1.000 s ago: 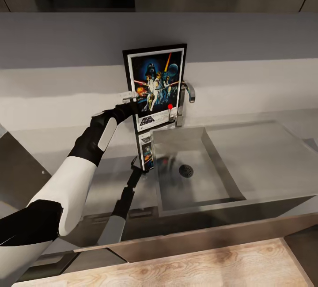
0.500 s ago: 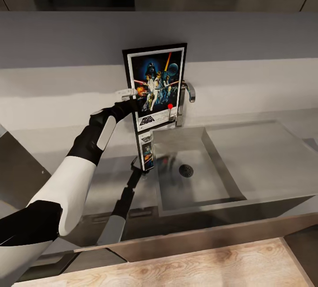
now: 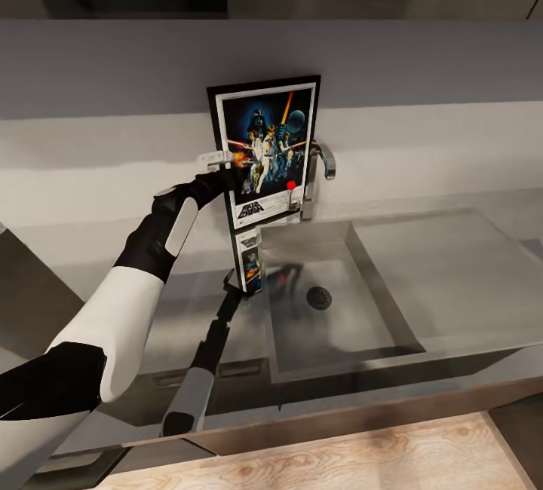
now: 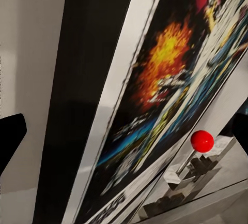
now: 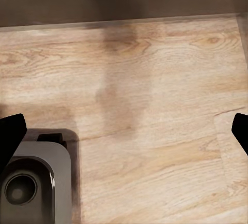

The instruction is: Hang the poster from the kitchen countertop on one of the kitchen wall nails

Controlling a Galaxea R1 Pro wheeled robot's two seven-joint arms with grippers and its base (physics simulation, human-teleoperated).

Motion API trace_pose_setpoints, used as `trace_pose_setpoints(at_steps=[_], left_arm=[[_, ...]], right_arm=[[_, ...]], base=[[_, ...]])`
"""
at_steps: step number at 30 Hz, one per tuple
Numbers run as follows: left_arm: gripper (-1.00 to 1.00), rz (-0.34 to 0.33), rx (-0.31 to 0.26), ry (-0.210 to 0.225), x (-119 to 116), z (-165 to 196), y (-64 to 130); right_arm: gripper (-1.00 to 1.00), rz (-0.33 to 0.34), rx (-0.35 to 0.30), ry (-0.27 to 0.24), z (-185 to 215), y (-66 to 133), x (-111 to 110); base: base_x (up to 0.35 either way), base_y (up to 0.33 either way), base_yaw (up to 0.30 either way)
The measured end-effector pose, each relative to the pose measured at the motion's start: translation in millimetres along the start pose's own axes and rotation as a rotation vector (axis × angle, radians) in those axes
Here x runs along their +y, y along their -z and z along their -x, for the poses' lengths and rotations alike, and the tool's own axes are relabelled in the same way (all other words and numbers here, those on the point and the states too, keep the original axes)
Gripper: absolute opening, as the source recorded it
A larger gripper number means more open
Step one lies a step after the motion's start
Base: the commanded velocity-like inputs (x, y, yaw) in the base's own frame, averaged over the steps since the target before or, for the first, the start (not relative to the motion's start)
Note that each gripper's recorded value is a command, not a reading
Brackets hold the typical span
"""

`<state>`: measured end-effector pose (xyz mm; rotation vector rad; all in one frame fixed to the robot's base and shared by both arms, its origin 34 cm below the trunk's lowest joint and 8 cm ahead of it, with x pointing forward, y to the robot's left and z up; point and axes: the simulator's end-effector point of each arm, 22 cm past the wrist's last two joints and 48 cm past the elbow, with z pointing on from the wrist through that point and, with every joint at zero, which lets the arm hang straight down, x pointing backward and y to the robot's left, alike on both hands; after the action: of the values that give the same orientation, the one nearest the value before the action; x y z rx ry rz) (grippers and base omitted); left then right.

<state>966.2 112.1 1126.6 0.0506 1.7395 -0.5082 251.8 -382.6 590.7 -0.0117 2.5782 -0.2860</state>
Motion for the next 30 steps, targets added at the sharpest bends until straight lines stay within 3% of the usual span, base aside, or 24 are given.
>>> trace_pose_setpoints(at_steps=[30], left_arm=[[1.00, 0.001, 0.004, 0.004, 1.6, -1.4, 0.0]], right_arm=[[1.00, 0.000, 0.000, 0.000, -0.2, 0.1, 0.1]], base=[[0.001, 0.000, 0.000]])
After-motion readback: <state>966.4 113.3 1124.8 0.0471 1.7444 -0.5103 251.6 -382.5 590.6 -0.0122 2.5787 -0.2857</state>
